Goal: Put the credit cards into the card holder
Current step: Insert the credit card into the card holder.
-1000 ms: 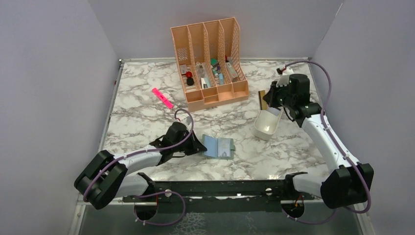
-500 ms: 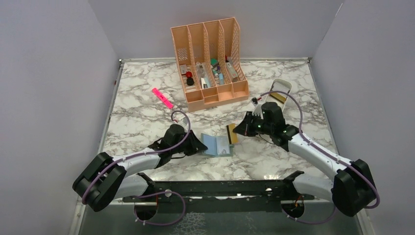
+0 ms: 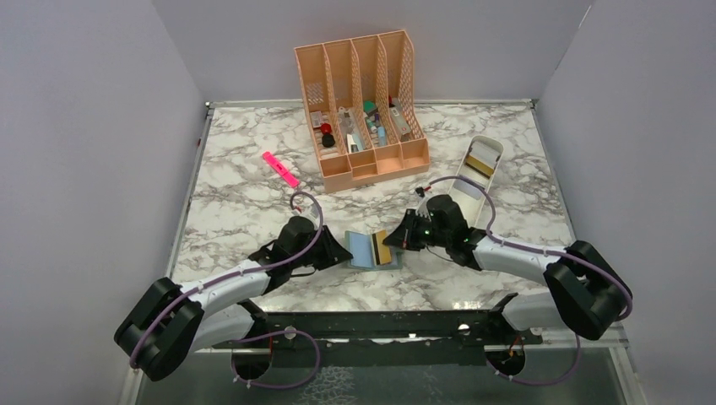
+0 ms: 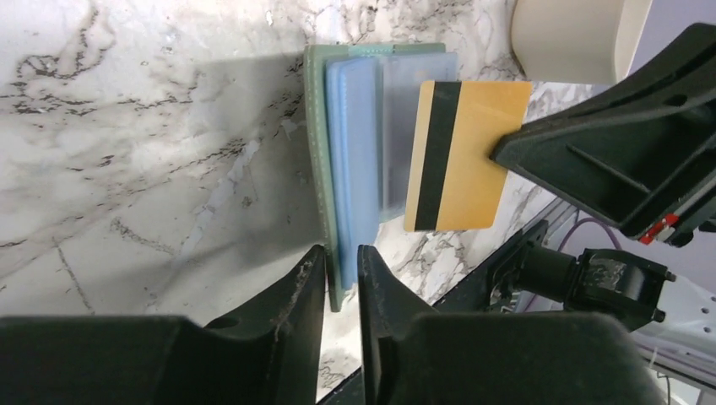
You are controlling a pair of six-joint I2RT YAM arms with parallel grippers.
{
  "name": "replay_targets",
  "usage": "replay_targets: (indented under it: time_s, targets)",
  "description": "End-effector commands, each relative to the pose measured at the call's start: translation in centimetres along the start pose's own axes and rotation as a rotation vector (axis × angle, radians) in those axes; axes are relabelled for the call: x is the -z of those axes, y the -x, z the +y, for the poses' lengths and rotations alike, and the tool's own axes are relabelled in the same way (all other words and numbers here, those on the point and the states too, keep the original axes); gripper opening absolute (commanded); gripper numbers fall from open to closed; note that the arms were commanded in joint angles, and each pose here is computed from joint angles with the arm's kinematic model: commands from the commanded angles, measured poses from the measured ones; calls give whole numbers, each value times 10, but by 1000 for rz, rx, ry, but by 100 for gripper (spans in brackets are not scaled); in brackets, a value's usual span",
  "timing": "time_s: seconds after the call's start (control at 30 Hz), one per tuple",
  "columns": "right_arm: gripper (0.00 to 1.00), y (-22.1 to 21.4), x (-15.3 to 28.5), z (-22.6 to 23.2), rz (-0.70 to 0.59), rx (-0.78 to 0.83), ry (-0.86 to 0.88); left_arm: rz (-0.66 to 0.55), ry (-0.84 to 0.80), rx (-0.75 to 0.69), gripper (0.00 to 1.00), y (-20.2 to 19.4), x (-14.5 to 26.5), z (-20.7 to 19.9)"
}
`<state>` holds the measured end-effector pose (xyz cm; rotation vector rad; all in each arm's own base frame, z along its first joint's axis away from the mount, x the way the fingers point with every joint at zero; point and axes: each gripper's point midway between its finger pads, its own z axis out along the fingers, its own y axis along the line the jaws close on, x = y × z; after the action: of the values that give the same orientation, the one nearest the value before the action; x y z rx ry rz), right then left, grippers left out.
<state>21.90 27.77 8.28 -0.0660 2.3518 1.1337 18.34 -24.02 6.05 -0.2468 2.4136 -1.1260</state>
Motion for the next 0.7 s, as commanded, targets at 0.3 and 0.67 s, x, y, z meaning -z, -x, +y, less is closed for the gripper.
replay_targets:
  time_s: [0.3,0.67]
  targets:
    - [1,2,-20,-10,-73,-39,30,7,80,-33,0,-7,0,27]
    - [1,-5,-22,-22,-90,-65,15,6,125,-34,0,-13,0,44]
